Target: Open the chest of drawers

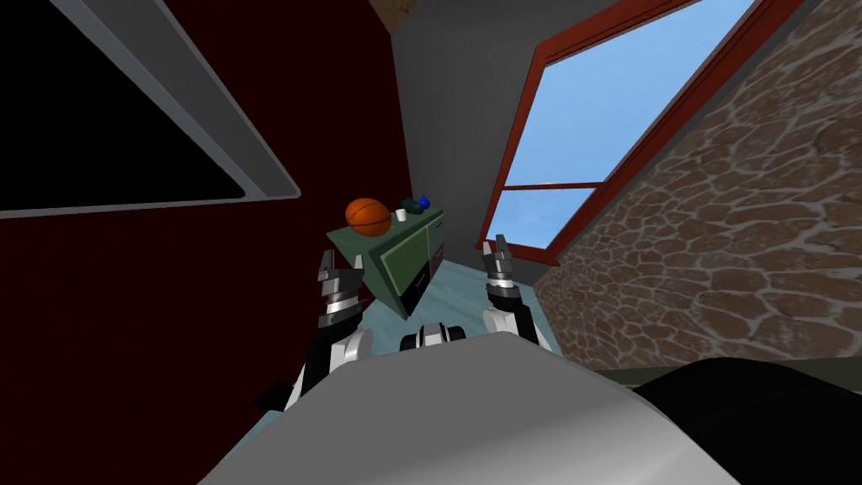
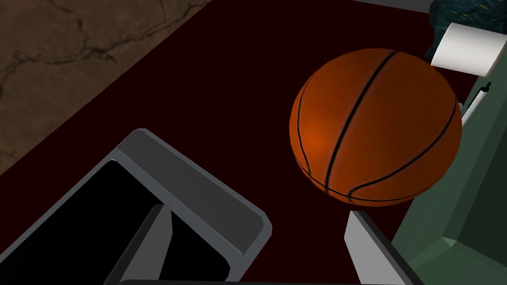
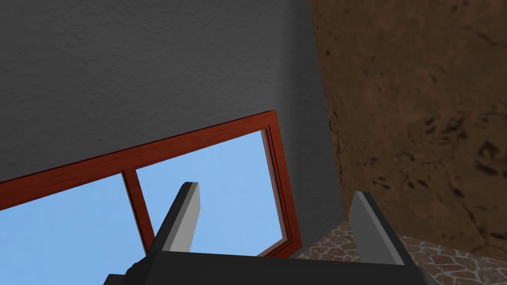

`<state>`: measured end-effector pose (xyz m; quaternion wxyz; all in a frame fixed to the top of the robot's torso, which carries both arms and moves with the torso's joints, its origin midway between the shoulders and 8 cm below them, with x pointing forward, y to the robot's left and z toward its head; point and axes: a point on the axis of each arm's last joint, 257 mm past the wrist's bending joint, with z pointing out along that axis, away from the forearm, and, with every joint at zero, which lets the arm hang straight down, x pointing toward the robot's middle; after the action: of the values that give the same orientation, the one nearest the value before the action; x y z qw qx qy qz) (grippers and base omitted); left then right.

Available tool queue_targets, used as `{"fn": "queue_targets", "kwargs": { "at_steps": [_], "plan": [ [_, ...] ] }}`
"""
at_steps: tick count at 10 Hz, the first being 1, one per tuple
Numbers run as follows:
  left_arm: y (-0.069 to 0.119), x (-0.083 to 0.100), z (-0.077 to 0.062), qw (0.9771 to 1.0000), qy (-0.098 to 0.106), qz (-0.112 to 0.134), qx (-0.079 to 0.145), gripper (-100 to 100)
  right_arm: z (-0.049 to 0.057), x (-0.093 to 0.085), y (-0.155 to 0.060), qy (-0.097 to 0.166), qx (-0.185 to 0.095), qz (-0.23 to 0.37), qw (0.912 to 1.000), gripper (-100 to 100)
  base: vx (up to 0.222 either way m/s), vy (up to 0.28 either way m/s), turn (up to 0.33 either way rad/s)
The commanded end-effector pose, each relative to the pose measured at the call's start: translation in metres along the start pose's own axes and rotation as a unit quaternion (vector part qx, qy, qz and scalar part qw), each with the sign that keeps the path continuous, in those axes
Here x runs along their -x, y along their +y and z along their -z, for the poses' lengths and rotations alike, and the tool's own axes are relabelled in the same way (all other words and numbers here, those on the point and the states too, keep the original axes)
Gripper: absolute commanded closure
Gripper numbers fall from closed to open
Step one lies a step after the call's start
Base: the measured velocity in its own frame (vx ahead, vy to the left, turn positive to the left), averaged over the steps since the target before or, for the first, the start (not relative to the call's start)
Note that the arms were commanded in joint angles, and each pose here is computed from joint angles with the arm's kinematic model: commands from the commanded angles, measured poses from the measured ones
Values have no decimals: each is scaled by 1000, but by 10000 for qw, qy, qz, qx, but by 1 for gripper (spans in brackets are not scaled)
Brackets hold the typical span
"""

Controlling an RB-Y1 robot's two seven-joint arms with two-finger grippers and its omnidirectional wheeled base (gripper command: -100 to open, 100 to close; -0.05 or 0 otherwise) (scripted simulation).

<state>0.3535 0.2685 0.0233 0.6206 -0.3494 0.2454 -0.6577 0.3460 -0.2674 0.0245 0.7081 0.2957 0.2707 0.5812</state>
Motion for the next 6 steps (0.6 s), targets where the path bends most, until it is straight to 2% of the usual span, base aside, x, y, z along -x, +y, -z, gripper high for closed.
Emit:
{"fn": "queue_targets", "kwargs": {
  "at_steps": [1,3,4,6],
  "plan": [
    [7,-2,3,9996,214,-103,131,-100,0,0,0,0,-3,0,10000,0,48,-45,62],
    [15,0,6,9989,340,-172,273,-100,0,0,0,0,-4,0,10000,0,77,-60,75],
    [25,5,10,9981,391,-213,432,-100,0,0,0,0,-5,0,10000,0,136,-113,192],
    [36,13,14,9972,382,-232,599,-100,0,0,0,-1,-5,0,10000,0,172,-140,134]
  ]
}}
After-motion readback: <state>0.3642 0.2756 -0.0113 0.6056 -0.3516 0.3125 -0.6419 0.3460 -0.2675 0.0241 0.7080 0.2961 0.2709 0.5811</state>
